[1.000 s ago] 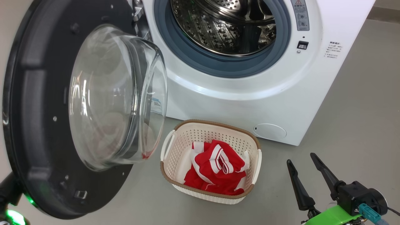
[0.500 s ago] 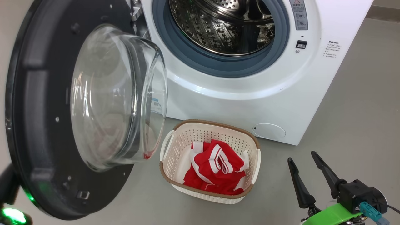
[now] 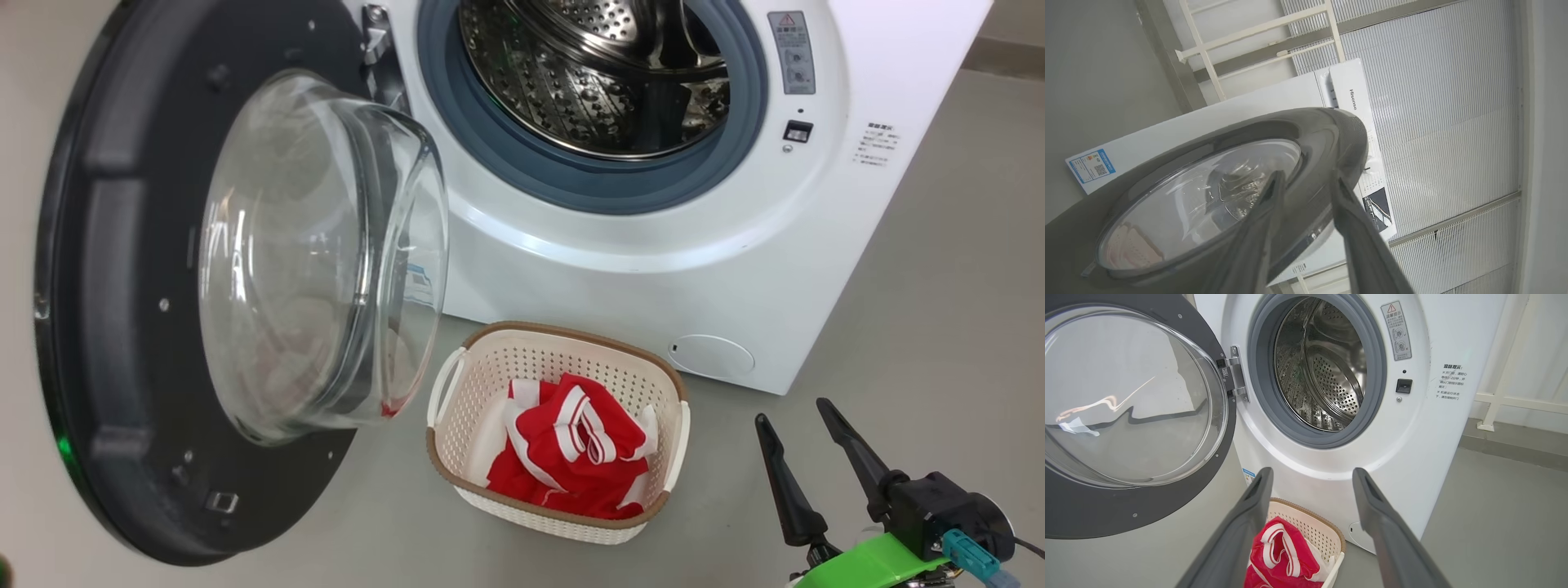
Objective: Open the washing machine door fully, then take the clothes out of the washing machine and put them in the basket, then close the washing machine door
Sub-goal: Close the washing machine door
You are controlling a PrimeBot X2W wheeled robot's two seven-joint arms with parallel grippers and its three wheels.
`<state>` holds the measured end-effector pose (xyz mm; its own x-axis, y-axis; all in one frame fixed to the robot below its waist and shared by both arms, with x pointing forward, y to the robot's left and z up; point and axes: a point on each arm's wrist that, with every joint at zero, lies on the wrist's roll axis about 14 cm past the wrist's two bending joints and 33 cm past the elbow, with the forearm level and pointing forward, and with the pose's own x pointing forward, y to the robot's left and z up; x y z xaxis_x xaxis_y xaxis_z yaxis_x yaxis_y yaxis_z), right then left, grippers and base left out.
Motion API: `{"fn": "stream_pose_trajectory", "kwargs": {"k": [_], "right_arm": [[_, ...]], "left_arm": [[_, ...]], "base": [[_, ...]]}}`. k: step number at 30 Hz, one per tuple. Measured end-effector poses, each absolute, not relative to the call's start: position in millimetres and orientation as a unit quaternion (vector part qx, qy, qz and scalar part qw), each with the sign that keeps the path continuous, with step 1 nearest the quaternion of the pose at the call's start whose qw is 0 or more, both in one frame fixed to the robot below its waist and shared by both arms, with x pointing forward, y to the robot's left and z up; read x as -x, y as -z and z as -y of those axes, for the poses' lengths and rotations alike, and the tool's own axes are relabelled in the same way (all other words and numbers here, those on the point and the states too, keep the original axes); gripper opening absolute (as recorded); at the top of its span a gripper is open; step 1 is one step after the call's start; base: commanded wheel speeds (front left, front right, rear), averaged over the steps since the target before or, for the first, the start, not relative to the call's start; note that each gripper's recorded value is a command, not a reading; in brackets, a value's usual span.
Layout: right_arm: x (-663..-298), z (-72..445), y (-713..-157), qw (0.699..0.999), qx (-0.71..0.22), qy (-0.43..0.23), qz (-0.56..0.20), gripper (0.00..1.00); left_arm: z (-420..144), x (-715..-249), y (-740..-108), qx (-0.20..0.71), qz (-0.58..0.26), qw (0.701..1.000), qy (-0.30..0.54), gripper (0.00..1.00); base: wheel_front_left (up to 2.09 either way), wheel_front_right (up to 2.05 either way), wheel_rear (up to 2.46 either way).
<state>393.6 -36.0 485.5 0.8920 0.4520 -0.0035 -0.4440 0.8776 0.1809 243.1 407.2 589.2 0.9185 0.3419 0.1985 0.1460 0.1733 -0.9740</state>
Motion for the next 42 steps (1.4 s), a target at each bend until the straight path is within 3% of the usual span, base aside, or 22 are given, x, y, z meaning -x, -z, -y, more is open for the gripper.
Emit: {"fn": "stream_pose_trajectory", "kwargs": {"k": [1, 7, 13, 18, 28, 42], "right_arm": [[-393.7, 35.5, -486.2, 0.968, -0.088, -0.232, -0.022, 1.0], [-393.6, 30.5, -490.4, 0.967, -0.088, -0.239, -0.017, 1.0], [-392.8, 23.0, -494.7, 0.964, -0.086, -0.25, -0.012, 1.0], [-387.3, 17.7, -492.1, 0.962, -0.082, -0.26, -0.018, 1.0], [-380.9, 6.6, -495.0, 0.957, -0.079, -0.277, -0.017, 1.0], [-376.0, 0.4, -494.1, 0.954, -0.079, -0.287, -0.019, 1.0]], "left_arm": [[-409.9, -239.4, -594.5, 0.628, 0.203, 0.748, -0.073, 1.0], [-423.0, -215.3, -616.0, 0.507, 0.244, 0.813, -0.149, 1.0], [-421.1, -196.8, -622.8, 0.326, 0.227, 0.89, -0.225, 1.0], [-416.3, -185.1, -620.5, 0.193, 0.196, 0.922, -0.273, 1.0], [-401.0, -168.6, -571.0, 0.077, 0.088, 0.939, -0.325, 1.0], [-388.9, -149.9, -536.3, 0.039, 0.027, 0.934, -0.353, 1.0]], "base": [[0.0, 0.0, 0.0], [0.0, 0.0, 0.0], [0.0, 0.0, 0.0], [0.0, 0.0, 0.0], [0.0, 0.0, 0.0], [0.0, 0.0, 0.0]]}}
